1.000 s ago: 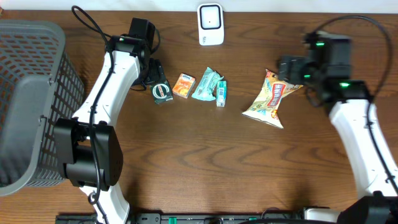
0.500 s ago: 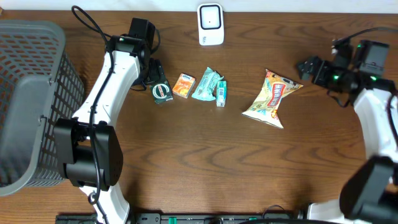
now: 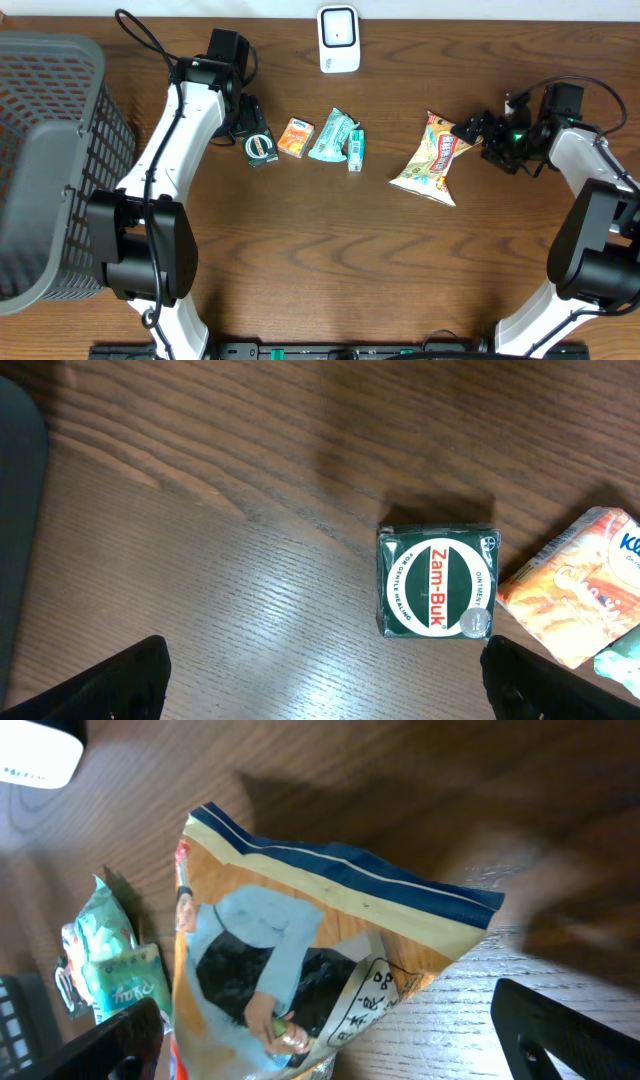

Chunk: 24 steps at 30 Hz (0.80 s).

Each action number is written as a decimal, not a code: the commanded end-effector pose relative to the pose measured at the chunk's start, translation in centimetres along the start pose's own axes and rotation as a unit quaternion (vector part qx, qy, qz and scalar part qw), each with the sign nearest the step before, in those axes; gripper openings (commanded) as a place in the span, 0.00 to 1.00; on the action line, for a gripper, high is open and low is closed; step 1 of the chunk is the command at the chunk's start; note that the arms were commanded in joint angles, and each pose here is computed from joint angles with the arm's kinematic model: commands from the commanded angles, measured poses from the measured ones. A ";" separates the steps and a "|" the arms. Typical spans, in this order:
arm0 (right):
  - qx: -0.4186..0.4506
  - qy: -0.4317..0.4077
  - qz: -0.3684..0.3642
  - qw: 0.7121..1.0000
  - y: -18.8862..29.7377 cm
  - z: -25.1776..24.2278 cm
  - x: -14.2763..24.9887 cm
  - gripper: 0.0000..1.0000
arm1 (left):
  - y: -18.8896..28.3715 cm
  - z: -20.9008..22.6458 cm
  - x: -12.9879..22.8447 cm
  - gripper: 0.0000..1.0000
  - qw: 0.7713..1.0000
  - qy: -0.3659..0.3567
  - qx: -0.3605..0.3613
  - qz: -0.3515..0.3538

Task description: Scan the item barcode

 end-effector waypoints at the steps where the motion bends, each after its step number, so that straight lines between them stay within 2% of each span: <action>1: -0.016 -0.023 0.026 0.999 -1.5 -0.5 1.0 0.99 | 0.4 0.1 -0.2 0.98 1.000 -0.003 0.001 -0.006; 7: -0.025 -0.034 0.062 0.997 -3.9 -0.8 2.8 0.99 | 0.4 0.1 -0.2 0.98 1.000 -0.003 0.001 -0.006; 12: -0.036 -0.004 0.073 0.997 -5.9 0.9 3.3 0.97 | 0.4 0.1 -0.2 0.98 1.000 -0.003 0.001 -0.006; 14: -0.045 0.009 0.073 0.996 -6.3 1.9 3.3 0.87 | 0.4 0.1 -0.2 0.98 1.000 -0.003 0.001 -0.006; 16: -0.049 0.027 0.075 0.996 -6.9 2.9 3.5 0.64 | 0.4 0.1 -0.2 0.98 1.000 -0.003 0.001 -0.006; 17: -0.050 0.031 0.074 0.995 -7.1 3.2 3.5 0.49 | 0.4 0.1 -0.2 0.98 1.000 -0.003 0.001 -0.006; 18: -0.051 0.025 0.073 0.996 -7.3 3.5 3.4 0.22 | 0.4 0.1 -0.2 0.98 1.000 -0.003 0.001 -0.006; 20: -0.066 0.008 0.072 0.995 -7.2 4.0 3.2 0.01 | 0.4 0.1 -0.2 0.98 1.000 -0.003 0.001 -0.006; 24: -0.081 0.014 0.066 0.994 -6.7 4.9 2.6 0.01 | 0.4 0.1 -0.2 0.98 1.000 -0.003 0.001 -0.006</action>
Point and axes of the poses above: each gripper's point midway between its finger pads, its own y axis back along the fingers, its own z axis along the line the jaws close on, x = y × z, the point moved 1 cm from there along y, back along the fingers, and after that the axes turned 10 degrees about y, right-handed, at the moved point
